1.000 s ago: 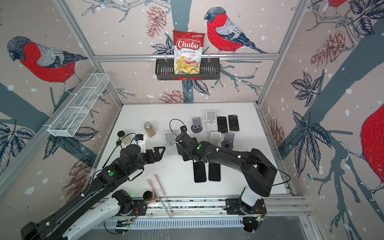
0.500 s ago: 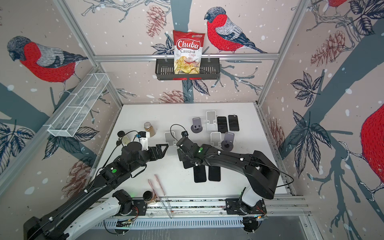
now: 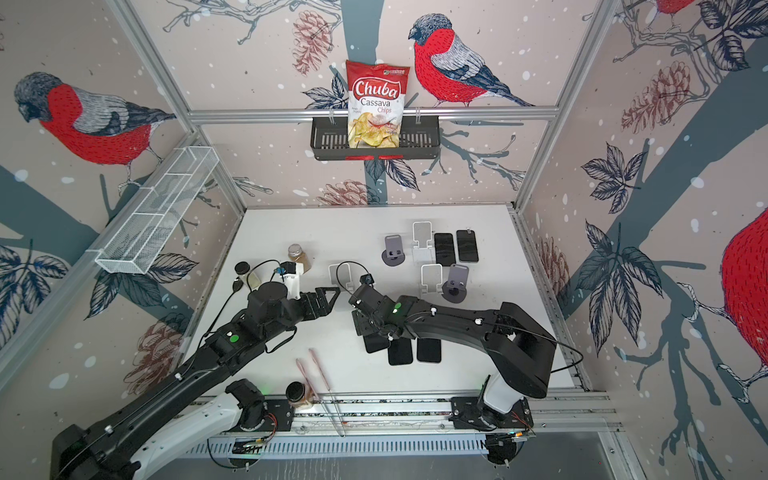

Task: Remove the phone from the phone stand
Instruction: 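Carry the teal-edged phone toward the robot beside the two black phones, then lower the teal-edged phone flat onto the table beside the black phones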

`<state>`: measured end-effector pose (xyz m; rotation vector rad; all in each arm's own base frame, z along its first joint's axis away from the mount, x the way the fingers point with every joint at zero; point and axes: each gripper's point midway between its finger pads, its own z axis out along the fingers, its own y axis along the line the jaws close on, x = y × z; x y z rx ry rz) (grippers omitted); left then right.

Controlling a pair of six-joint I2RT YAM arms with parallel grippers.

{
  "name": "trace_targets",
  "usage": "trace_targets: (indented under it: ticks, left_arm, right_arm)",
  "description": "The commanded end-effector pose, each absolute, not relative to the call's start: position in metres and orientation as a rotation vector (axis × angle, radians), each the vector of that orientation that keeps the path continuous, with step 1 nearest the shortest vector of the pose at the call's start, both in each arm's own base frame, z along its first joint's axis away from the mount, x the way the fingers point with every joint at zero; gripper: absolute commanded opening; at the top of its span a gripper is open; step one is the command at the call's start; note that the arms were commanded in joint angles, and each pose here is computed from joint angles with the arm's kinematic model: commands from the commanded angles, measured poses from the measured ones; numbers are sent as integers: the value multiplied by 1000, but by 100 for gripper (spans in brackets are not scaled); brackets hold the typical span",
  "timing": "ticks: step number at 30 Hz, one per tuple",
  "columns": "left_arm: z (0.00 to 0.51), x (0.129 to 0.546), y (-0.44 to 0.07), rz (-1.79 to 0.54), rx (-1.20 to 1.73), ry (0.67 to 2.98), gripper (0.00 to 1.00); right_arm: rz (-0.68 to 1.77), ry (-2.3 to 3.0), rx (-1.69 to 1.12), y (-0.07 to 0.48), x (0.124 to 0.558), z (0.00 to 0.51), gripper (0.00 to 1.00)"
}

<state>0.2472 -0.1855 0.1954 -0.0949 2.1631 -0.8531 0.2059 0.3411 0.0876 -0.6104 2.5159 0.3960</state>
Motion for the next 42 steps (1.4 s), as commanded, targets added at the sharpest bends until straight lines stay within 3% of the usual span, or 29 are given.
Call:
trace_targets:
  ticks: [1,42]
  left_arm:
    - [204,250,-191,-893,-71,2121,96]
    - [209,243,-187,-901,-66,2100,96]
  right_arm:
    - [426,2534,-589,346,200,84,66]
    - [354,2713,-522,356,195,19,69]
